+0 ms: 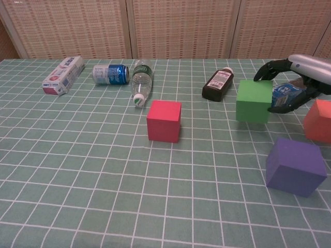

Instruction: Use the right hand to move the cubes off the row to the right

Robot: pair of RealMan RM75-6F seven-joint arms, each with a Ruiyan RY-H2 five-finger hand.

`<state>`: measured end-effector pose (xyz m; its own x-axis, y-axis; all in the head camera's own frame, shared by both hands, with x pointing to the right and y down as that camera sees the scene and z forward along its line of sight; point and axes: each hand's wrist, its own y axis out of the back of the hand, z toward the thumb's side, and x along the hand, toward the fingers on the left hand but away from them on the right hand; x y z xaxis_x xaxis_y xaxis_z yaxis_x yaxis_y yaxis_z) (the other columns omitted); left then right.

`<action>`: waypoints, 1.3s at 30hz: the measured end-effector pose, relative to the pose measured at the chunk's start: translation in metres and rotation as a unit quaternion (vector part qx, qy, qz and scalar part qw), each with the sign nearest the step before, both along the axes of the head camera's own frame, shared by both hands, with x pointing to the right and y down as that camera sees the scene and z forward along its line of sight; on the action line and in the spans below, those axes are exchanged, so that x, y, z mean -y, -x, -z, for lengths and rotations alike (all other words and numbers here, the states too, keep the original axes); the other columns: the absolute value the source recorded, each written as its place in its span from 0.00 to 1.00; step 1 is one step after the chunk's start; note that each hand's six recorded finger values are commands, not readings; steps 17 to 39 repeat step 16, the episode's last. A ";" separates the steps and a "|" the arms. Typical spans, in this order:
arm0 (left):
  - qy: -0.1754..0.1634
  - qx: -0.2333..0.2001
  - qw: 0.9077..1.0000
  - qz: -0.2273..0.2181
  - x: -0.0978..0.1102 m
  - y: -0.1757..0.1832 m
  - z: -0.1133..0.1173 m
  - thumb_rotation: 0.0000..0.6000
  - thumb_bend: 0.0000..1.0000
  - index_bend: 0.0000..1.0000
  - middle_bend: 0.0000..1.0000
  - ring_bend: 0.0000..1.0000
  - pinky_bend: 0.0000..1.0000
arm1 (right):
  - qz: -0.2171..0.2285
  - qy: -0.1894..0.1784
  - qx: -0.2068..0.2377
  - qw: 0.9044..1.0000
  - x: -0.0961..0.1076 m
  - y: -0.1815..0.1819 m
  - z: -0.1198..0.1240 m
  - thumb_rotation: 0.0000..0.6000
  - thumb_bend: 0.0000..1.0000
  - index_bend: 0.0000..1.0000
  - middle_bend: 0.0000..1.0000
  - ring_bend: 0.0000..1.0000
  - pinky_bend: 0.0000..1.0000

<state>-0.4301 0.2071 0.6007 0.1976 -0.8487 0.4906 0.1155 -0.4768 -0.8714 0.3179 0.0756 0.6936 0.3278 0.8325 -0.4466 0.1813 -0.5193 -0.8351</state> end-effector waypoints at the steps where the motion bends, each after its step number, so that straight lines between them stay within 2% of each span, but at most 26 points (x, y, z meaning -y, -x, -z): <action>1: 0.001 0.002 1.000 -0.002 0.000 -0.001 -0.001 1.00 0.47 0.13 0.20 0.22 0.40 | -0.002 0.003 -0.001 1.000 0.000 -0.004 0.002 1.00 0.11 0.21 0.21 0.02 0.07; 2: 0.003 0.005 1.000 -0.004 0.000 -0.002 -0.003 1.00 0.47 0.13 0.20 0.22 0.40 | -0.003 0.007 0.000 1.000 0.001 -0.008 0.004 1.00 0.11 0.17 0.16 0.00 0.06; 7: 0.013 0.010 1.000 -0.005 0.001 -0.003 -0.009 1.00 0.47 0.13 0.20 0.22 0.40 | -0.007 0.038 0.043 0.998 -0.003 -0.017 0.010 1.00 0.09 0.12 0.09 0.00 0.05; 11: 0.009 0.008 1.000 -0.004 0.002 -0.003 -0.007 1.00 0.47 0.13 0.20 0.22 0.40 | 0.016 0.059 0.063 0.996 -0.012 -0.018 0.013 1.00 0.08 0.06 0.03 0.00 0.04; 14: 0.007 0.004 1.000 -0.006 0.002 -0.003 -0.005 1.00 0.47 0.13 0.20 0.22 0.40 | 0.030 0.052 0.066 0.996 -0.018 -0.020 0.020 1.00 0.08 0.05 0.03 0.00 0.04; 16: 0.007 0.003 1.000 -0.006 0.001 -0.003 -0.005 1.00 0.47 0.13 0.20 0.22 0.40 | 0.032 0.034 0.065 0.997 -0.022 -0.024 0.027 1.00 0.08 0.05 0.03 0.00 0.04; 39: 0.007 0.003 1.000 -0.006 0.001 -0.003 -0.005 1.00 0.47 0.13 0.20 0.22 0.40 | 0.032 0.034 0.065 0.997 -0.022 -0.024 0.027 1.00 0.08 0.05 0.03 0.00 0.04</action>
